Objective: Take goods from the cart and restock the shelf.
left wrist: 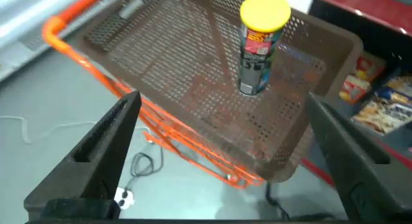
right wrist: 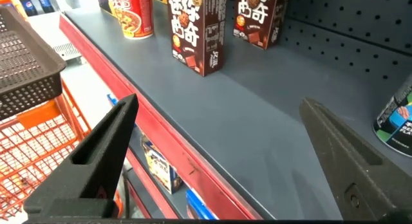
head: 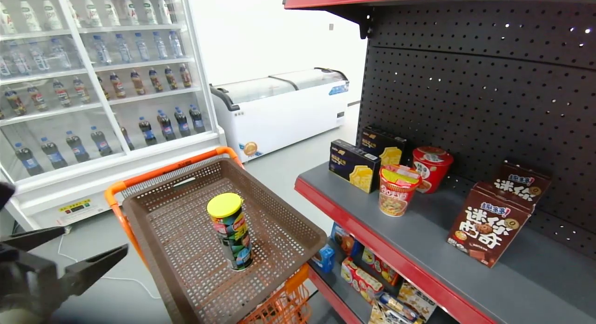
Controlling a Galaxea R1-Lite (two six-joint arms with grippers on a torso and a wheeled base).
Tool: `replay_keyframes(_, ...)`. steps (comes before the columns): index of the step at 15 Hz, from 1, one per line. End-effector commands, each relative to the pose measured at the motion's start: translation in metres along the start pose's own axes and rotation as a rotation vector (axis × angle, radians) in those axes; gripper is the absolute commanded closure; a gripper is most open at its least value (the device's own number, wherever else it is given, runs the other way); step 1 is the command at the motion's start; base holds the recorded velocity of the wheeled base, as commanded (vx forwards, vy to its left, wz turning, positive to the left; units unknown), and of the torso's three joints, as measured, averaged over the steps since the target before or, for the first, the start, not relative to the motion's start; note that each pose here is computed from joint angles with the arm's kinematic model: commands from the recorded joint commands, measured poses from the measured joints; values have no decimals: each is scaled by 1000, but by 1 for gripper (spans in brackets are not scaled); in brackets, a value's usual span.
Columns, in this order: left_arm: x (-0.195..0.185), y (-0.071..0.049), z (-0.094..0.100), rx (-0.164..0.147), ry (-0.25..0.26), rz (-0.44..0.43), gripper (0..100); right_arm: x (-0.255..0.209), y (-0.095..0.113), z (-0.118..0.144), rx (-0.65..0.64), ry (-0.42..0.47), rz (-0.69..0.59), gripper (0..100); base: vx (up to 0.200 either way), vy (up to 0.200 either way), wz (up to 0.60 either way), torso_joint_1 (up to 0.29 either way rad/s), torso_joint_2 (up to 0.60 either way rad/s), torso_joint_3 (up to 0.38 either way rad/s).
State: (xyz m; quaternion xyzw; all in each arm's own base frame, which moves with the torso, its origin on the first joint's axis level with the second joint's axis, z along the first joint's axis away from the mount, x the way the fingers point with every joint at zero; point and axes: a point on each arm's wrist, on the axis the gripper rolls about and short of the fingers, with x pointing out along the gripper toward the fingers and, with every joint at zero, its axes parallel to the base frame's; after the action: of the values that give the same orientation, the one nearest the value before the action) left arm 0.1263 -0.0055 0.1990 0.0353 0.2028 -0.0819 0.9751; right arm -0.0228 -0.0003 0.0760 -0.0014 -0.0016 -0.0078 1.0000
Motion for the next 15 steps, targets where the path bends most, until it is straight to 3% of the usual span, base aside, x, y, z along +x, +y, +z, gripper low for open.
replay_keyframes(1,84,-4,-30,-9,191,-176,0,0,0,0,0,-1,-1,0,0,0,0,0,0,0)
replay_keyframes(3,99,-9,-37,3,188,-209,0,0,0,0,0,0,-1,0,0,0,0,0,0,0)
replay_keyframes(4,120,-21,-45,24,167,-265,0,0,0,0,0,0,0,0,0,0,0,0,0,0)
replay_keyframes(8,151,-23,-60,20,208,-279,0,0,0,0,0,0,-1,0,0,0,0,0,0,0)
replay_keyframes(11,177,-22,-71,20,185,-273,0,0,0,0,0,0,0,0,0,0,0,0,0,0)
replay_keyframes(15,199,-23,-86,16,218,-279,0,0,0,0,0,0,0,0,0,0,0,0,0,0)
